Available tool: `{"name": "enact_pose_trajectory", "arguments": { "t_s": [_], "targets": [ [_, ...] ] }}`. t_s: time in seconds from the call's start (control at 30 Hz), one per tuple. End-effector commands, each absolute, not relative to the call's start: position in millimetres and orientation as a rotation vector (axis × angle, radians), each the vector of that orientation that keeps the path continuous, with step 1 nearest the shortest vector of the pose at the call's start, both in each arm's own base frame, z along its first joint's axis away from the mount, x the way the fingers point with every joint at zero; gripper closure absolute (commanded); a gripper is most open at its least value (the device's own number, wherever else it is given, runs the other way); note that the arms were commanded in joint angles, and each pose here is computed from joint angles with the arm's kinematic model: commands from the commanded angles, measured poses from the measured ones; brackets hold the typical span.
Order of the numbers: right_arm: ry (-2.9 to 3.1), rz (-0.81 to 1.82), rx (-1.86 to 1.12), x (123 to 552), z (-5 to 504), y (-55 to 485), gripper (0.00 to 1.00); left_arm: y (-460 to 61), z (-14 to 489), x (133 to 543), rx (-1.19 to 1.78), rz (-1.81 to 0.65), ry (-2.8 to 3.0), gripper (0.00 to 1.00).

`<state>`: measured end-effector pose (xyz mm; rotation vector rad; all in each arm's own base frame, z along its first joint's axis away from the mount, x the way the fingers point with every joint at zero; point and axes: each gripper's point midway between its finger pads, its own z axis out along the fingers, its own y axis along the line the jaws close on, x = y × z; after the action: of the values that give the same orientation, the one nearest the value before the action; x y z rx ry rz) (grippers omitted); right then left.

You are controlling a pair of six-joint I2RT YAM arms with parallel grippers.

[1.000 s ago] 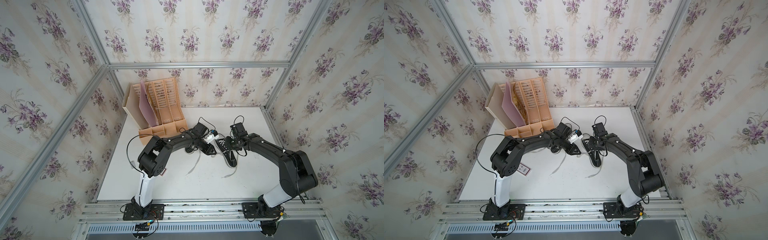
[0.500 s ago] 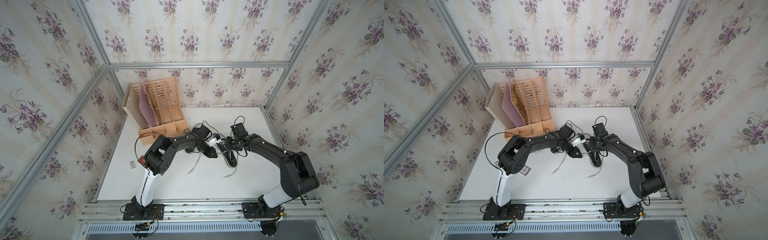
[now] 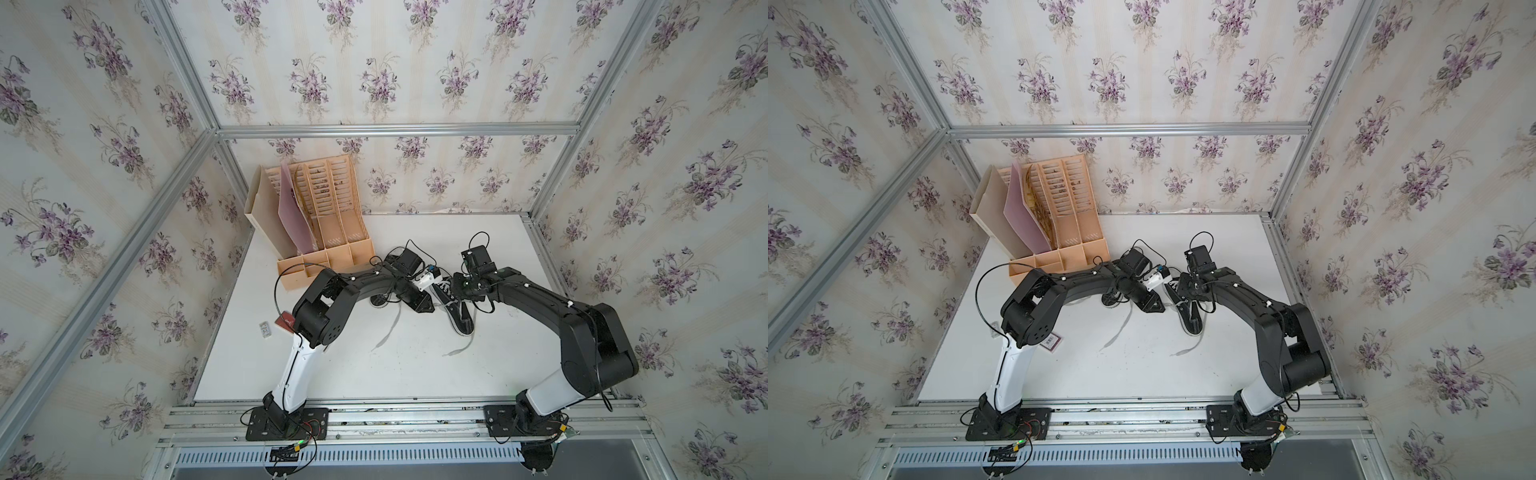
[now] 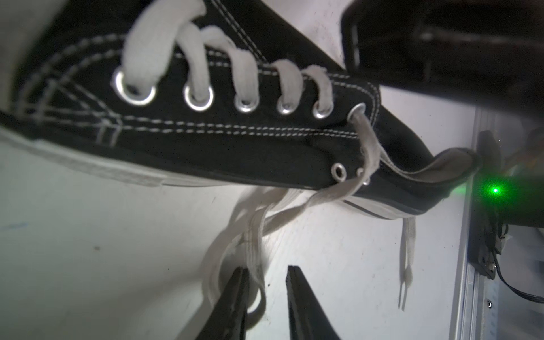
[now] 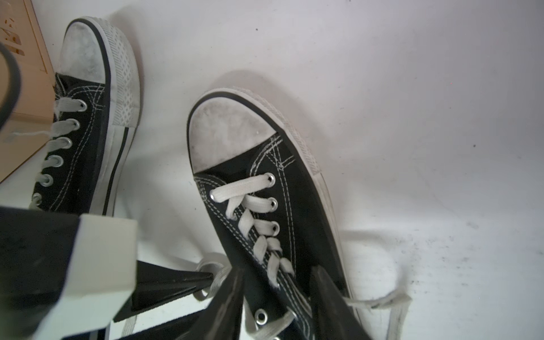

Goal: Tie the shoes
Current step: Cross the shoelace with the shoelace.

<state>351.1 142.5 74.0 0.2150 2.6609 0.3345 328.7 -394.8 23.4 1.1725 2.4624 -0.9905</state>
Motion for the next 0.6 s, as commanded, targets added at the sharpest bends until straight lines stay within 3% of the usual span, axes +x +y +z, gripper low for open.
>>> {"name": "enact_pose_trajectory", "arguments": {
  "t_s": [0.0,0.3,0.57],
  "targets": [
    [2.646,0.330,0.226,354.0,77.6,141.9,0.57,-392.7,18.0,326.8,1.190,-0.968,2.479,0.76],
    [2.631,0.391,0.220,353.6,77.9,146.4,0.56,-393.5,40.2,337.8,1.123,-0.970,2.433,1.00],
    [2.661,0.363,0.152,353.3,75.1,144.8,0.49,-383.6,72.7,351.5,0.986,-1.079,2.371,1.00]
  ]
}}
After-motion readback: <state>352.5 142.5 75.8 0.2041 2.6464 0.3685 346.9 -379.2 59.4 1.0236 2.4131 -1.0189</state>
